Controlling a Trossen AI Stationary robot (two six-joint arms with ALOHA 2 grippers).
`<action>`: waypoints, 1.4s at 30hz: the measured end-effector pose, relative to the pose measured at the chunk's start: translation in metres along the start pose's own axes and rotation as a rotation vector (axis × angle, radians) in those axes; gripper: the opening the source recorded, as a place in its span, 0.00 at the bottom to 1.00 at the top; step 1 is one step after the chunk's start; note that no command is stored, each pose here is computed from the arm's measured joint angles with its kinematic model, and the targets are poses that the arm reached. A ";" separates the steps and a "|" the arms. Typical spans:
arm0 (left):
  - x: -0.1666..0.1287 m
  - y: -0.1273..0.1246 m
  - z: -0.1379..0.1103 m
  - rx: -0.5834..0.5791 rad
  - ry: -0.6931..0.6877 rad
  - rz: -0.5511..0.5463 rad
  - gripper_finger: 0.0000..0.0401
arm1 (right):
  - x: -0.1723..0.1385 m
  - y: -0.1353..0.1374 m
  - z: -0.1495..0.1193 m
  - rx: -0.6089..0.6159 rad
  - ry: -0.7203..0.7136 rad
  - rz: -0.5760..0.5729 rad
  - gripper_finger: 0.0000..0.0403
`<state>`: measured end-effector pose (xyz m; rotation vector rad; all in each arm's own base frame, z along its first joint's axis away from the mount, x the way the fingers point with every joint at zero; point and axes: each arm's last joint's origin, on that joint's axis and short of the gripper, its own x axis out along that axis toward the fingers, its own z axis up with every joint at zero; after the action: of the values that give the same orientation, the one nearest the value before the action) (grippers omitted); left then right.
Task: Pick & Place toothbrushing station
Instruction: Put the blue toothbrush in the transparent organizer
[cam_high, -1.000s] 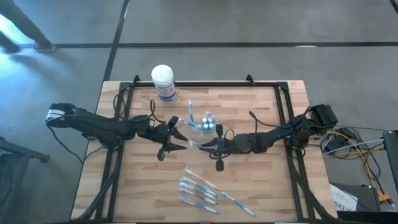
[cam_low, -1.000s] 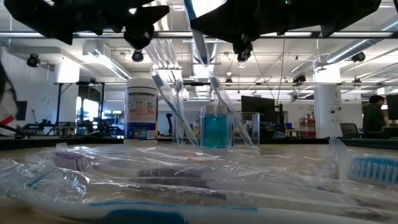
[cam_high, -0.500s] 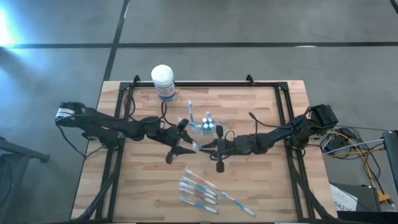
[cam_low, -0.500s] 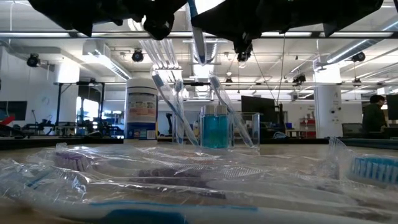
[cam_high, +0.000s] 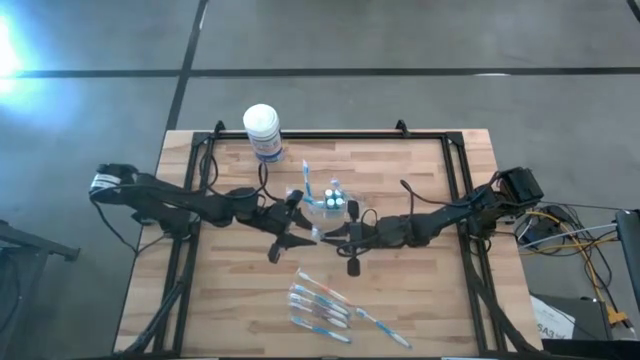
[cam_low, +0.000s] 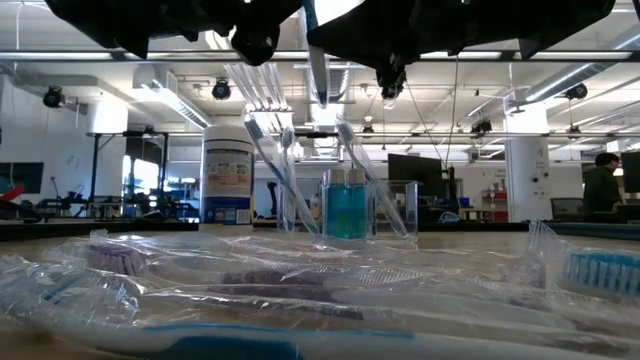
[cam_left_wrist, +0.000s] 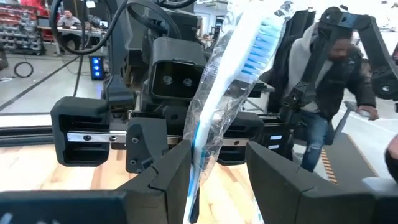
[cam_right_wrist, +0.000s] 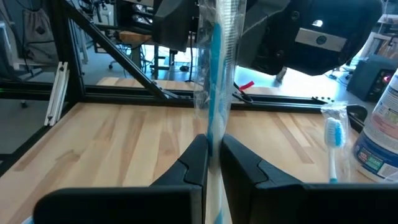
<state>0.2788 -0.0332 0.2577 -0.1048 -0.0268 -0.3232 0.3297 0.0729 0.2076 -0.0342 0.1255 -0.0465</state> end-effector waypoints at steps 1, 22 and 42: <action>0.001 0.001 -0.001 -0.006 0.001 0.014 0.40 | 0.000 0.000 0.000 0.000 0.001 -0.002 0.06; 0.012 0.006 -0.008 0.062 0.036 0.098 0.05 | 0.000 0.000 0.001 0.005 -0.011 -0.003 0.06; 0.003 0.005 -0.008 0.121 0.278 0.139 0.05 | -0.003 0.003 0.008 0.025 -0.061 -0.016 0.46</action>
<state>0.2837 -0.0306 0.2498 0.0587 0.2347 -0.1947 0.3281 0.0765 0.2156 -0.0114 0.0633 -0.0632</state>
